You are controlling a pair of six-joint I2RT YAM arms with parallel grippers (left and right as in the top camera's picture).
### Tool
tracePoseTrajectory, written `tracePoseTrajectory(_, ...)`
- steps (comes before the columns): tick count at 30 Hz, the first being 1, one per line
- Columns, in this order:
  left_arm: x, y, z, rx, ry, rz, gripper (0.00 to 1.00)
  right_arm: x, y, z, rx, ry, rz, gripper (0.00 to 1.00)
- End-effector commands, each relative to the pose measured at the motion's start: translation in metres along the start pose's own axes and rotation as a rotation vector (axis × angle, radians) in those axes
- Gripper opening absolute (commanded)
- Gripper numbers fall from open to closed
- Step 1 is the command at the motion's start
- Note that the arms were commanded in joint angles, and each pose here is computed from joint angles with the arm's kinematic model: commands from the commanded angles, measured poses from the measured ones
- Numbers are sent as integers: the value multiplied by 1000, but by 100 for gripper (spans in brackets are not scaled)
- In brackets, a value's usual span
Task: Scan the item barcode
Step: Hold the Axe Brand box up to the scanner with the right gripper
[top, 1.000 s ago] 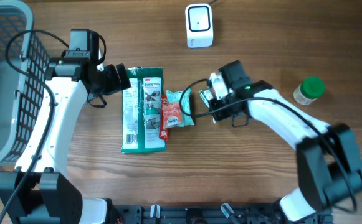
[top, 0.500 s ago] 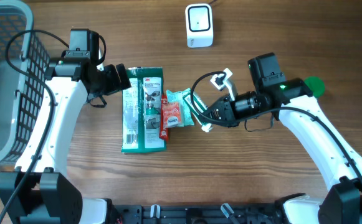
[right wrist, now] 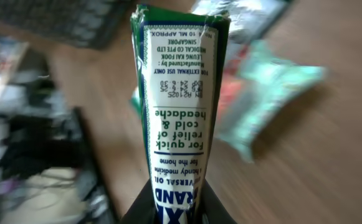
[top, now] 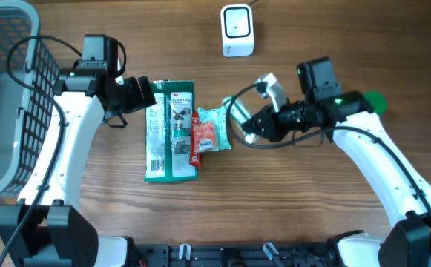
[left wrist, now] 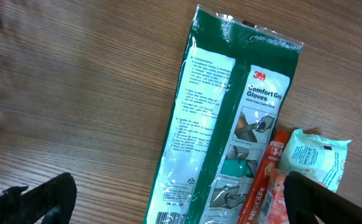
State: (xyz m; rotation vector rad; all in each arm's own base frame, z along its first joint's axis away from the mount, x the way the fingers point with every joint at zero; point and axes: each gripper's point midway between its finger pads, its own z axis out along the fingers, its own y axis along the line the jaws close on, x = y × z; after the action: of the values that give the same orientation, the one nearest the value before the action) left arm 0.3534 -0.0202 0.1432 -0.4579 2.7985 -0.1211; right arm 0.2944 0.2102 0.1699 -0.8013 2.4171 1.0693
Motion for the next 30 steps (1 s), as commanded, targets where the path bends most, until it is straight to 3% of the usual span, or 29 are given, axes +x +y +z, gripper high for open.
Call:
tracePoseTrajectory(1, -3, 0, -2, -9, -11, 18, 100, -78, 3, -46, 184, -146, -106, 4)
tracePoseTrajectory(6, -3, 0, -2, -9, -11, 18, 100, -151, -2, -102, 432, -255, -218, 4)
tracePoseTrajectory(9, -3, 0, -2, -9, -11, 18, 100, -184, -15, -114, 548, -297, -383, 6)
tracePoseTrajectory(11, -3, 0, -2, -9, -11, 18, 100, -205, -50, -109, 734, -256, -579, 5)
tracePoseTrajectory(19, -3, 0, -2, -9, -11, 18, 100, -215, -143, -49, 1010, -32, -752, 4)
tracePoseTrajectory(25, -3, 0, -2, -9, -11, 18, 100, -218, -211, -17, 1298, 94, -794, 4)
tracePoseTrajectory(30, -3, 0, -2, -9, -11, 18, 100, -213, -248, -1, 1431, 175, -831, 4)
